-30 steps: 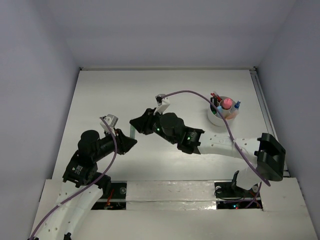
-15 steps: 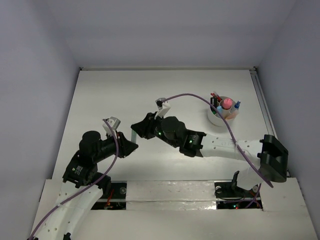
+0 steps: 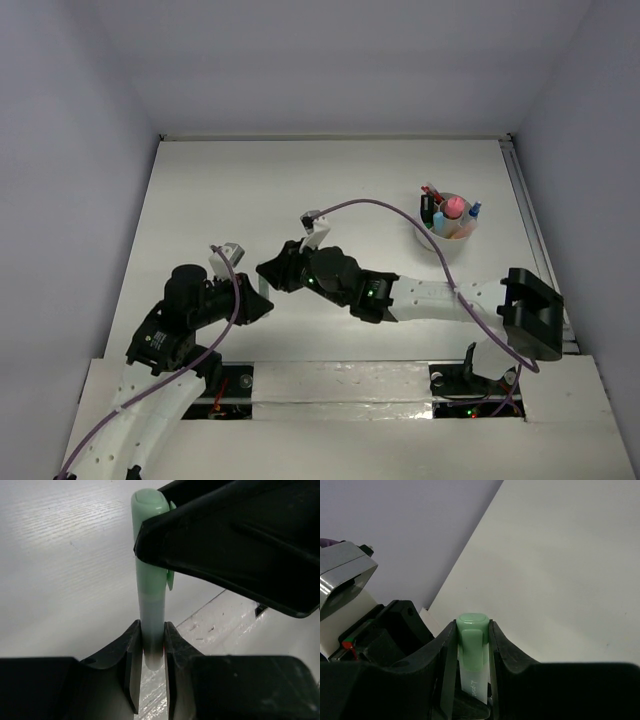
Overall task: Sort the stationery into containers
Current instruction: Close the pen cap on the pen.
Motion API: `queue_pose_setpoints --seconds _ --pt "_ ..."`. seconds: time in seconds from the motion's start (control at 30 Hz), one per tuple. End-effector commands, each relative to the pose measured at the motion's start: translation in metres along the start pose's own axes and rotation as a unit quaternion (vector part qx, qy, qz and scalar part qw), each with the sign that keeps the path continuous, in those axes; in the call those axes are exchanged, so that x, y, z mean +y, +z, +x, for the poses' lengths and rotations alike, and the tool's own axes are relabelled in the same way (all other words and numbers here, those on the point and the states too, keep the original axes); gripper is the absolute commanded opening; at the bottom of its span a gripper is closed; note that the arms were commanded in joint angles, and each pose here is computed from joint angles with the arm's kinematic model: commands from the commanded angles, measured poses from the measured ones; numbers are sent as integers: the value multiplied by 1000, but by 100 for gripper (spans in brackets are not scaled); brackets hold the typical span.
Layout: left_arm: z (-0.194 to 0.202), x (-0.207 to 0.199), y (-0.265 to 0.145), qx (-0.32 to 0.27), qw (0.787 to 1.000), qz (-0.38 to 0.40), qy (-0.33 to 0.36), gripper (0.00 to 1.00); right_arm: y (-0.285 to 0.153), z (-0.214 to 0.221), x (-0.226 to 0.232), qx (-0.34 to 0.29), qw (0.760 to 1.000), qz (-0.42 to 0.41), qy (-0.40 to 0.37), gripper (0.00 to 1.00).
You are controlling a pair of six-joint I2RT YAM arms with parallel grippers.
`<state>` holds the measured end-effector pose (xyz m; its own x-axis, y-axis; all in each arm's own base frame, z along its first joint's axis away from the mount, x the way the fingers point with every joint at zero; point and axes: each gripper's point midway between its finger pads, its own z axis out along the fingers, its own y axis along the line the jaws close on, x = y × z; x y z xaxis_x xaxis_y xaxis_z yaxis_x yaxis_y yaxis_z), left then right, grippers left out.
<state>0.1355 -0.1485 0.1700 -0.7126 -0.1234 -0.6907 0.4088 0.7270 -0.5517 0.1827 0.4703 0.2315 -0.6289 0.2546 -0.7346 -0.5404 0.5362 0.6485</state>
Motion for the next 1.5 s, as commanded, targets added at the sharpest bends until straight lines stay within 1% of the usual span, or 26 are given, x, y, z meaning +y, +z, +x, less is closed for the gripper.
queue_pose_setpoints --seconds 0.0,0.07,0.13,0.17,0.2,0.23,0.33,0.37,0.43,0.53,0.73,0.9,1.03,1.1,1.13,1.17,1.2,1.23,1.27,1.3,1.33,1.37,1.4,1.43,1.47 --pt "-134 -31 -27 -272 958 14 87 0 -81 167 -24 292 956 8 -40 0" --pt "-135 -30 -28 -275 957 11 87 0 -90 164 -50 270 961 52 -38 0" --pt "-136 -30 -29 -278 957 9 86 0 -99 156 -55 255 965 60 -29 0" --pt "-137 -28 -31 -283 955 4 85 0 -105 161 -67 257 963 73 -24 0" --pt "-138 -28 -32 -285 955 3 84 0 -107 162 -69 257 963 74 -19 0" --pt "-137 -28 -32 -285 955 3 83 0 -105 160 -62 246 967 57 -10 0" --pt "-137 -28 -30 -282 956 5 83 0 -102 169 -52 261 965 31 5 0" --pt "-137 -28 -29 -279 957 6 83 0 -98 177 -55 273 961 35 2 0" --pt "-136 -28 -28 -277 957 7 84 0 -93 178 -48 276 961 26 2 0" --pt "-135 -29 -27 -276 957 11 85 0 -86 177 -40 268 963 11 8 0" --pt "-135 -30 -28 -276 957 14 86 0 -80 161 -27 234 972 -8 22 0" --pt "-135 -32 -28 -276 957 17 88 0 -83 151 -33 217 976 8 15 0" --pt "-134 -32 -28 -275 957 18 88 0 -90 125 -32 172 985 11 13 0" --pt "-134 -32 -27 -274 958 21 88 0 -94 100 -26 132 991 7 5 9" --pt "-134 -33 -27 -274 957 21 89 0 -96 90 -23 116 993 5 2 28" --pt "-134 -33 -27 -274 957 23 89 0 -100 66 -17 80 997 2 -3 39" --pt "-133 -34 -27 -273 958 24 90 0 -103 53 -13 60 998 -1 -6 49" --pt "-133 -34 -27 -273 958 25 89 0 -106 36 -5 35 999 -6 -6 67" --pt "-133 -34 -27 -273 957 25 90 0 -107 17 -5 3 1000 3 -14 74" --pt "-133 -34 -27 -272 958 27 90 0 -114 -1 3 -23 1000 -5 -11 81" --pt "-133 -35 -27 -273 958 28 90 0 -114 -15 4 -43 999 -2 -11 89" --pt "-132 -35 -26 -271 958 29 90 0 -116 -33 17 -63 998 -12 -13 92" --pt "-132 -36 -27 -272 958 31 91 0 -113 -42 20 -73 997 -13 -16 96" --pt "-132 -36 -27 -271 958 31 91 0 -110 -48 26 -76 997 -16 -20 96" --pt "-132 -36 -27 -271 958 33 92 0 -109 -67 38 -93 995 -18 -24 98"
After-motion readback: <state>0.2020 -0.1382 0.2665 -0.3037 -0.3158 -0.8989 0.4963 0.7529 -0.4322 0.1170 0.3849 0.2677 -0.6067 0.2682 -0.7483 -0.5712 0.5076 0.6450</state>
